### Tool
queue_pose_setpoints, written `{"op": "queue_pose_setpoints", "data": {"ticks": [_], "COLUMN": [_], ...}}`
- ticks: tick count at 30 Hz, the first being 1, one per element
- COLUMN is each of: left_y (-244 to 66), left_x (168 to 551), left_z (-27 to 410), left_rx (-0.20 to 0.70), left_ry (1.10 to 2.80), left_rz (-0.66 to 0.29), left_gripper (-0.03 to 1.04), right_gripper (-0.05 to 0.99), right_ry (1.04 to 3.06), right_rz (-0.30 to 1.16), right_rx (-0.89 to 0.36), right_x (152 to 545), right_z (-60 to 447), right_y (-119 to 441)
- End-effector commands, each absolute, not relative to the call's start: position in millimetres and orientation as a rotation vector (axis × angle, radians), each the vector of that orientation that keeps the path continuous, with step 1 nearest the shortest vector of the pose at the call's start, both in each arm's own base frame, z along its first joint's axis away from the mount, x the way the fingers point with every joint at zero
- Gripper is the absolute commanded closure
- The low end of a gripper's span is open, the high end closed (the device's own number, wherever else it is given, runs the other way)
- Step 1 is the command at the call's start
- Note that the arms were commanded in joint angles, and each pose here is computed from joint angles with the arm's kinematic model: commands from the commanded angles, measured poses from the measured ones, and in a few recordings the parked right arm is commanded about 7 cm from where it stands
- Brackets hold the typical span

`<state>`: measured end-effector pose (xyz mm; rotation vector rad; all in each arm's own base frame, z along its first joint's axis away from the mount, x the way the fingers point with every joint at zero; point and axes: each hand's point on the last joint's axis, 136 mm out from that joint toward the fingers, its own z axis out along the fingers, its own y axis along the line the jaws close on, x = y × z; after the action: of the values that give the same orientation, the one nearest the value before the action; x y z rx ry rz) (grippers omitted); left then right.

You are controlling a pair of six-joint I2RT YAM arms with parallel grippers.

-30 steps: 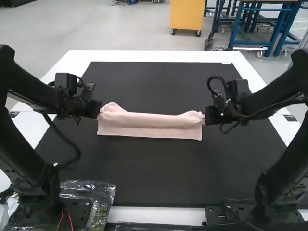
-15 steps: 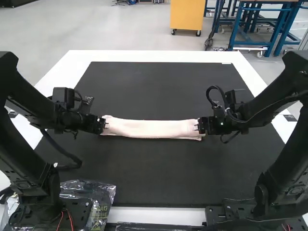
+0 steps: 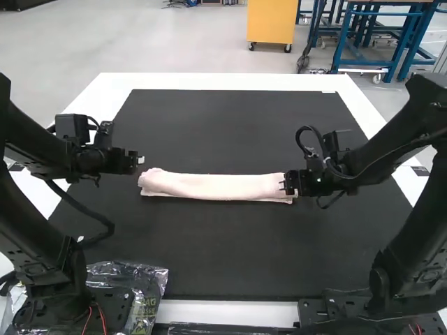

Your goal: Fold the towel.

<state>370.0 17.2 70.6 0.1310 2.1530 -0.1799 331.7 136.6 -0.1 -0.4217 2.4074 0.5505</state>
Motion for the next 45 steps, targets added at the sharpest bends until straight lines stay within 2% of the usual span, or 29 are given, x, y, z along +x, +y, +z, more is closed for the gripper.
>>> {"op": "queue_pose_setpoints", "data": {"ticks": [1, 8, 10, 11, 12, 14, 15, 21, 26, 31, 36, 41, 45], "left_y": [18.5, 15.9, 15.5, 15.4, 15.0, 14.9, 15.4, 16.7, 15.1, 15.2, 15.3, 15.0, 14.9], "left_x": [375.9, 375.4, 374.9, 374.3, 373.5, 373.1, 372.9, 373.3, 376.5, 379.0, 378.2, 378.4, 377.8], "left_z": [89.8, 100.0, 101.3, 101.4, 100.2, 100.7, 100.4, 105.5, 112.7, 117.3, 115.9, 116.2, 114.7], "left_rx": [0.116, 0.110, 0.111, 0.111, 0.111, 0.104, 0.102, 0.100, 0.110, 0.114, 0.112, 0.120, 0.122], "left_ry": [2.102, 2.080, 2.077, 2.077, 2.079, 2.079, 2.080, 2.069, 2.051, 2.038, 2.040, 2.037, 2.039], "left_rz": [-0.197, -0.208, -0.209, -0.209, -0.211, -0.215, -0.215, -0.210, -0.208, -0.204, -0.203, -0.197, -0.196], "left_gripper": [0.04, 0.04, 0.04, 0.04, 0.04, 0.04, 0.04, 0.04, 0.04, 0.04, 0.04, 0.04, 0.04], "right_gripper": [0.03, 0.03, 0.09, 0.17, 0.30, 0.68, 0.95, 0.96, 0.96, 0.96, 0.96, 0.96, 0.96], "right_ry": [2.395, 2.386, 2.391, 2.394, 2.401, 2.407, 2.416, 2.465, 2.426, 2.376, 2.349, 2.344, 2.301], "right_rz": [0.558, 0.556, 0.558, 0.567, 0.587, 0.690, 0.692, 0.655, 0.536, 0.457, 0.480, 0.575, 0.649], "right_rx": [-0.431, -0.434, -0.440, -0.450, -0.461, -0.495, -0.503, -0.492, -0.334, -0.280, -0.332, -0.477, -0.533], "right_x": [338.1, 343.8, 344.8, 343.9, 341.1, 331.9, 331.3, 331.6, 352.7, 363.1, 363.5, 351.7, 347.1], "right_z": [0.8, -3.0, -5.5, -6.9, -9.8, -14.5, -18.8, -25.1, 5.3, 42.4, 61.4, 62.1, 71.3], "right_y": [144.2, 146.2, 147.9, 150.4, 153.7, 166.0, 166.3, 145.8, 75.8, 33.6, 48.6, 107.5, 154.5]}}
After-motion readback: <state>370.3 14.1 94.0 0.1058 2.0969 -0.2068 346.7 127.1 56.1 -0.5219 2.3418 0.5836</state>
